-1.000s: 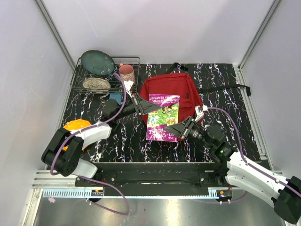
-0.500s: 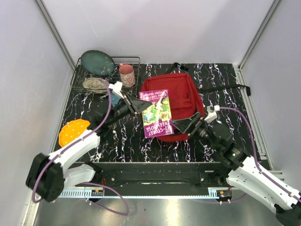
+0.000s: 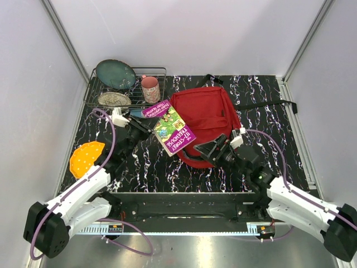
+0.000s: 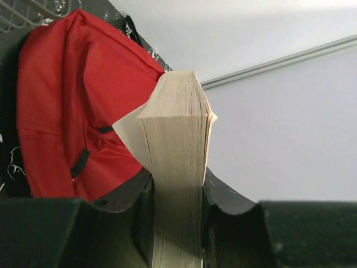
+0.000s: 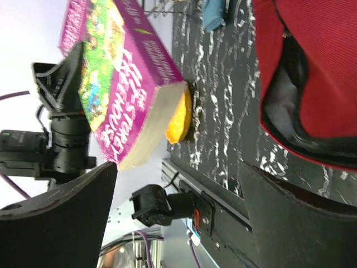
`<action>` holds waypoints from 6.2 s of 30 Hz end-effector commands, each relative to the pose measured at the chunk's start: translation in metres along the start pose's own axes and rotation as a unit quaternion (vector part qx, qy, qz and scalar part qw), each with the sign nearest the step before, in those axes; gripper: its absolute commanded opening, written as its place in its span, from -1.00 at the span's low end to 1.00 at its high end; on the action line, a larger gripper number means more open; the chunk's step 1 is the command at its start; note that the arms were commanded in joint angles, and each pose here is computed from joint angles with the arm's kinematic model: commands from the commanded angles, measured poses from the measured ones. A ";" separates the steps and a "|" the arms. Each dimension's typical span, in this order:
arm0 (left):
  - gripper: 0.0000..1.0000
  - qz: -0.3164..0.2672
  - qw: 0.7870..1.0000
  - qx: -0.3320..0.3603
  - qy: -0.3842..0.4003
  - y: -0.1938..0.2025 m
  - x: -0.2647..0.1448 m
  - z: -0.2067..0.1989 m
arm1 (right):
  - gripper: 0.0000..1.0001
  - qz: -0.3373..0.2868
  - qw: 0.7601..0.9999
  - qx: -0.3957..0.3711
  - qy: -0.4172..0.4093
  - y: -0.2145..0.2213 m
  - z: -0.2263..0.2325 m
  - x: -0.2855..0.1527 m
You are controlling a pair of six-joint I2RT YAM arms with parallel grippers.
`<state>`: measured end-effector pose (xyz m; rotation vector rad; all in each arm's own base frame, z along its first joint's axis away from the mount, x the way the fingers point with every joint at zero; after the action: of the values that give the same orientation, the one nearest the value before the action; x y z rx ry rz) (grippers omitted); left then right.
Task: Pack the student bag
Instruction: Pick up the book from the center of the board, then place the book in the student bag.
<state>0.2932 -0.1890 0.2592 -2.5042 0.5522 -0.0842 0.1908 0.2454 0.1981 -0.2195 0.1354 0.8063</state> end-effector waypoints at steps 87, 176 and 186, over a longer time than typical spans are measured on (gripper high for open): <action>0.97 0.420 0.739 0.499 0.171 0.234 0.024 -0.032 | -1.00 -0.446 0.883 -0.042 0.140 -0.149 0.000 -0.246; -1.00 0.285 0.827 0.408 0.262 0.109 -0.006 -0.208 | -0.85 -0.189 0.963 0.159 -0.111 -0.137 -0.017 0.134; -1.00 0.291 0.828 0.414 0.243 0.114 -0.003 -0.194 | 0.11 -0.225 0.965 0.128 -0.043 -0.148 -0.049 0.140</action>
<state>0.2327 -0.3749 0.3093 -1.3199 1.1981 -0.4207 0.3817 0.2482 0.1193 0.0797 0.1842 0.4214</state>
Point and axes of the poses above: each gripper's point midway between its finger pads, its own x axis out along the fingers, its own z axis along the line the jaws close on, y = z × x, the point moved 1 cm from there along -x, back along the fingers, and after that the axes turned 8 degrees about x, right-handed, at the moved point
